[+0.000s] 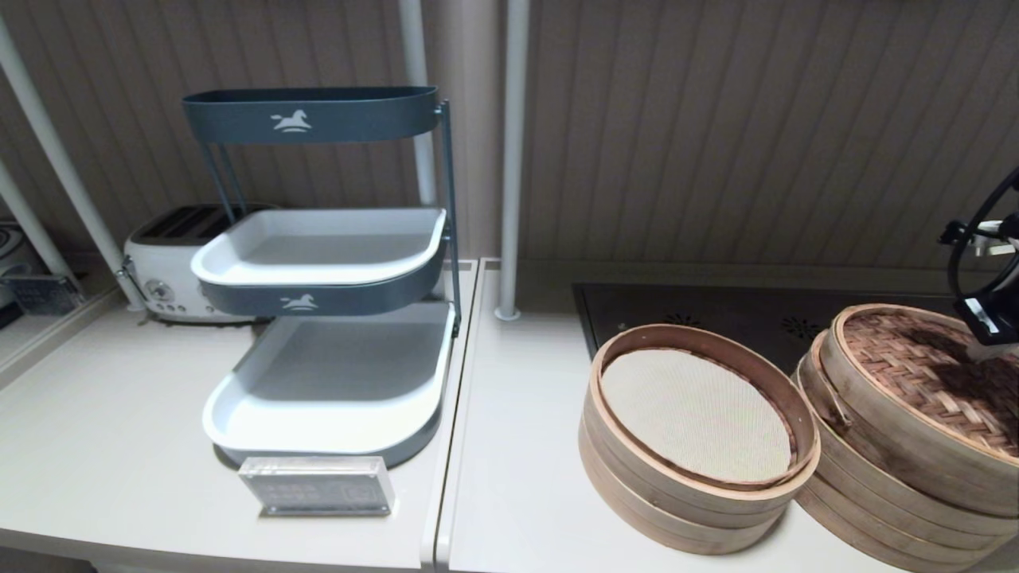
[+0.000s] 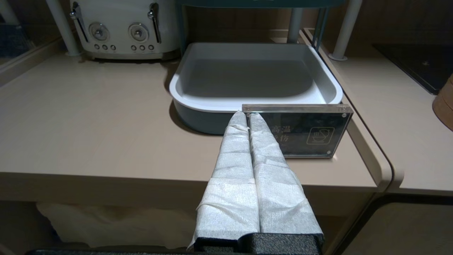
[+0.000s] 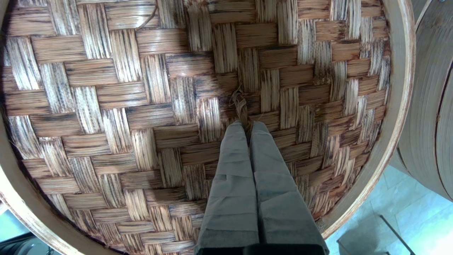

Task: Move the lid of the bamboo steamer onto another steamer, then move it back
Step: Put the steamer

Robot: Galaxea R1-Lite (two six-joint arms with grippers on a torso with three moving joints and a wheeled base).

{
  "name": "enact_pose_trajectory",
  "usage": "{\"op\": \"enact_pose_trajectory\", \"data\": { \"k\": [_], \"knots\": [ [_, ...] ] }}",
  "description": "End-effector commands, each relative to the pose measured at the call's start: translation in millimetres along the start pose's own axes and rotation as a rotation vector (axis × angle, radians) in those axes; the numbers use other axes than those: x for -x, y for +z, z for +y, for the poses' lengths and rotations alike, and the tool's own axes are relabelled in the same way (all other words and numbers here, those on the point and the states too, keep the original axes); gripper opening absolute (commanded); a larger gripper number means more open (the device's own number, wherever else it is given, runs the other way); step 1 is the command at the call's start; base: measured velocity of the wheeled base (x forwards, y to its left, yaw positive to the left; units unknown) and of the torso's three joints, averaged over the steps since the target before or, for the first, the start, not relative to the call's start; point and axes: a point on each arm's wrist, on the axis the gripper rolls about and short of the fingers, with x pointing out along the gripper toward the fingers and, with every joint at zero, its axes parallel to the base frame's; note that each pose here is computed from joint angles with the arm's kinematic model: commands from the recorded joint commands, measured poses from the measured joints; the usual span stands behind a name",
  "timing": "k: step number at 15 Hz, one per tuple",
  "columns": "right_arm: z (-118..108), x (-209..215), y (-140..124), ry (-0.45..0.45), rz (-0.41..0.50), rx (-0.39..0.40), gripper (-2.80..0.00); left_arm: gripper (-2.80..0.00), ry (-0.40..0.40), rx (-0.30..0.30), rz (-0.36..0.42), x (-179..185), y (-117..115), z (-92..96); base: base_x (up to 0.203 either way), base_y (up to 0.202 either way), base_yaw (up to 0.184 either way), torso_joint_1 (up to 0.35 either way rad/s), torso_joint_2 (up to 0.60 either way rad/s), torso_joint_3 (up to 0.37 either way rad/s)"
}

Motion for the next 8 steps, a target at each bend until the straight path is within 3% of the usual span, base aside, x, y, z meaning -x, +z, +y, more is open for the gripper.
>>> {"op": "enact_pose_trajectory", "data": {
  "k": [1,8],
  "knots": [
    [0.0,-1.3,3.0,0.001,-0.002,0.004,-2.80,-2.80,0.000,0.000,0.024,-1.5,-7.8,-0.1,0.000,0.000,0.000,0.000,0.00,0.000],
    [2.1,1.4,4.8,0.001,-0.013,0.010,-2.80,-2.80,0.000,0.001,0.025,-1.6,-7.8,-0.1,0.000,0.000,0.000,0.000,0.00,0.000]
  ]
}}
